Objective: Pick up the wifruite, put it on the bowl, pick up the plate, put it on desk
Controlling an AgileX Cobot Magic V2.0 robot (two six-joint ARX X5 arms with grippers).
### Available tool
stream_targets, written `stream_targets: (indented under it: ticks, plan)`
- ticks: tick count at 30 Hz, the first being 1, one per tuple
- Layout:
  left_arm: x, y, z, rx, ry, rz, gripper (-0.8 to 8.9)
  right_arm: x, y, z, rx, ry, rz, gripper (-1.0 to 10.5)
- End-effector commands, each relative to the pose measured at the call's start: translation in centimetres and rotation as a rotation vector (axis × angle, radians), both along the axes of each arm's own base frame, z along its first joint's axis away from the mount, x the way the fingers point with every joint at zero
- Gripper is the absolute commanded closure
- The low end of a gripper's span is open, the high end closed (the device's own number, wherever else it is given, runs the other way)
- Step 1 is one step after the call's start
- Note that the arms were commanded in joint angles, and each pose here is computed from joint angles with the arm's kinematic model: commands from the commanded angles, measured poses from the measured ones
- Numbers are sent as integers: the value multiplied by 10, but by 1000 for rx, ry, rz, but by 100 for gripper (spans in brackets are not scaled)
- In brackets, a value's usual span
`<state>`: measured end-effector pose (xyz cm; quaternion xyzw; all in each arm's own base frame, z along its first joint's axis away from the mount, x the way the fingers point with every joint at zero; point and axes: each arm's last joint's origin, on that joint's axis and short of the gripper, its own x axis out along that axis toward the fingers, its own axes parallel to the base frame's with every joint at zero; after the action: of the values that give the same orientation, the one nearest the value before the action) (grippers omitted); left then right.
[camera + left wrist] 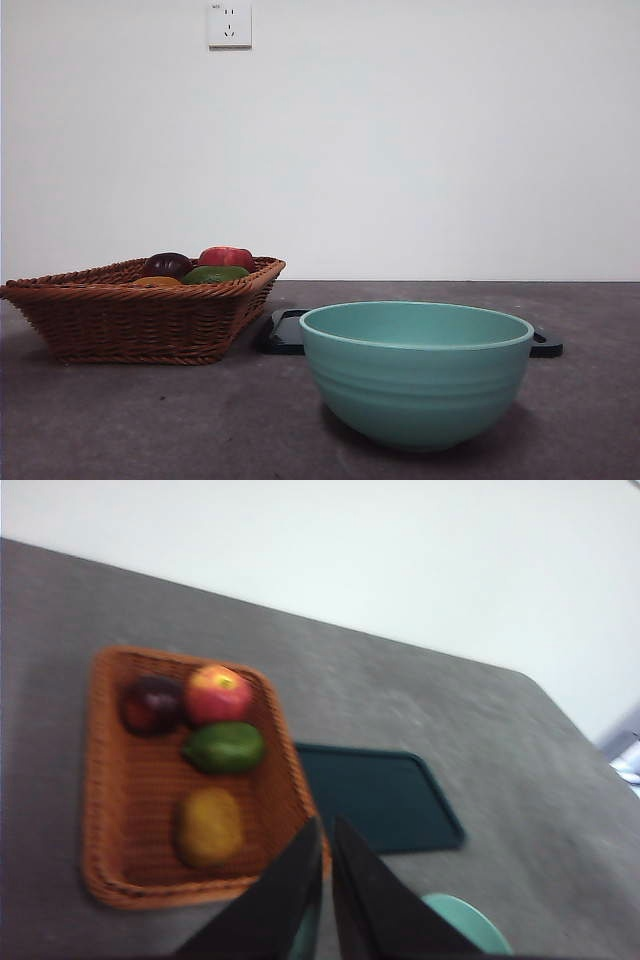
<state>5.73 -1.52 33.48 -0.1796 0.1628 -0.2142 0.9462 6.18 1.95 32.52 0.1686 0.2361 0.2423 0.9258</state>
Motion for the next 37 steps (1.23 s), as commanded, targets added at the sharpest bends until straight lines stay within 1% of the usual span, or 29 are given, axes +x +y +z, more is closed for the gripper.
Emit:
stream_targets:
  ticks: [1,3,6,9,14,18,21,25,27,29,32,33,34,35,37]
  plan:
    - [3,-2,12,-15,14,-57,798,-1,1,11,-47,-36,54,937]
    - [6,-3,18,-21,30,-100,798,-2,2,15,-59,-37,75,937]
    - [12,-5,26,-5,23,-188,798,0,4,19,-65,-34,125,937]
    - [13,-7,31,23,46,-243,798,1,6,20,-55,-24,162,937]
    - [12,-13,33,45,72,-323,798,-1,7,17,-60,9,189,936]
    - [12,-15,31,69,85,-368,798,-2,8,17,-63,-7,225,937]
    - [12,-16,29,73,106,-379,798,-2,8,17,-64,-8,223,936]
    - [12,-16,29,71,105,-379,793,-2,7,17,-70,-4,215,936]
    - [12,-16,29,71,106,-379,773,-2,7,17,-69,-4,215,936]
    - [12,-16,29,65,111,-377,695,-2,7,17,-70,-4,215,936]
    - [12,-16,29,66,110,-377,490,-2,7,17,-70,-4,215,929]
    - [12,-16,29,66,110,-377,417,-2,7,17,-70,-5,215,890]
    - [12,-16,29,66,109,-377,356,-2,7,17,-70,-4,215,821]
    - [12,-16,29,66,109,-377,295,-2,7,17,-70,-4,214,708]
    - [12,-16,29,66,107,-376,230,-2,7,17,-69,-4,213,453]
